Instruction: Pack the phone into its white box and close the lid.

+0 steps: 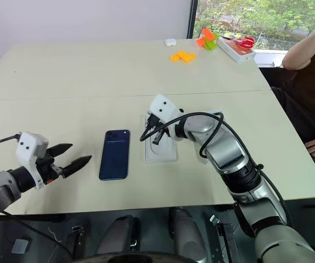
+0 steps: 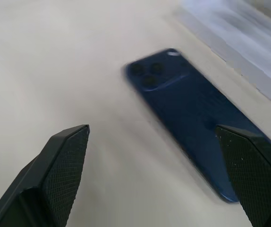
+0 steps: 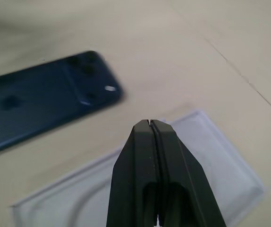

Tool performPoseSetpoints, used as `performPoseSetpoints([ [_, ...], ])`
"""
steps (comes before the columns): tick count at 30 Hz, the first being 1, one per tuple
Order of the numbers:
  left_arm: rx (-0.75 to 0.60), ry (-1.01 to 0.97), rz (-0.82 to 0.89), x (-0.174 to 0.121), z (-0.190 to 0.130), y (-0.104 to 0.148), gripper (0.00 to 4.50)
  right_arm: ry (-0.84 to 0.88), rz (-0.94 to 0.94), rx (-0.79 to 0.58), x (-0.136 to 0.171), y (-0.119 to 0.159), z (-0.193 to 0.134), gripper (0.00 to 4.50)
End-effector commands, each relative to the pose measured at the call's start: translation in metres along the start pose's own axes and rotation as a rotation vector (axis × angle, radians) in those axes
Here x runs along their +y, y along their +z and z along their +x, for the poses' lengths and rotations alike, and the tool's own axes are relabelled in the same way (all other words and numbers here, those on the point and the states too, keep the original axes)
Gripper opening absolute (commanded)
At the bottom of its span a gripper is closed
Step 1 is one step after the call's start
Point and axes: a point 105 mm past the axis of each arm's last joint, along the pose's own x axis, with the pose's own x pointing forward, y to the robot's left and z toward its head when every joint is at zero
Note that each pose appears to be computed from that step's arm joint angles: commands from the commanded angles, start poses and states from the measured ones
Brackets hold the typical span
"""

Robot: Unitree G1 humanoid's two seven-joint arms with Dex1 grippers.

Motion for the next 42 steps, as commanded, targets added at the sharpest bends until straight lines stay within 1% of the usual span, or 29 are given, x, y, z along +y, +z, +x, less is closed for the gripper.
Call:
performPoseSetpoints([
  [1,0.011,0.021,-0.055,0.004,-0.005,0.005,4.50,0.054,-0.033,-0.027,0.023,0.019,0.010,0.04],
  [2,0.043,0.022,-0.069,0.004,-0.006,0.002,4.50,0.071,-0.049,-0.009,0.030,0.018,0.014,0.04],
  [5,0.201,0.020,-0.098,0.004,-0.007,-0.015,4.50,0.089,-0.122,0.075,0.041,0.008,0.023,0.04],
  [6,0.244,-0.012,-0.146,0.000,-0.007,-0.020,4.50,0.087,-0.132,0.099,0.042,0.005,0.025,0.04],
  [8,0.276,-0.075,-0.221,-0.007,-0.005,-0.022,4.50,0.078,-0.157,0.141,0.042,-0.001,0.029,0.04],
  [15,0.323,-0.170,-0.327,-0.024,0.001,-0.022,4.50,0.102,-0.191,0.252,0.042,-0.016,0.031,0.04],
  [18,0.346,-0.170,-0.355,-0.026,0.005,-0.025,4.50,0.134,-0.221,0.281,0.044,-0.019,0.031,0.04],
  [25,0.367,-0.180,-0.391,-0.033,0.014,-0.029,4.50,0.187,-0.264,0.295,0.052,-0.021,0.041,0.04],
  [33,0.368,-0.198,-0.404,-0.041,0.016,-0.030,4.50,0.218,-0.406,0.323,0.052,-0.021,0.057,0.04],
  [42,0.375,-0.213,-0.429,-0.049,0.019,-0.033,4.50,0.281,-0.413,0.305,0.060,-0.021,0.073,0.04],
])
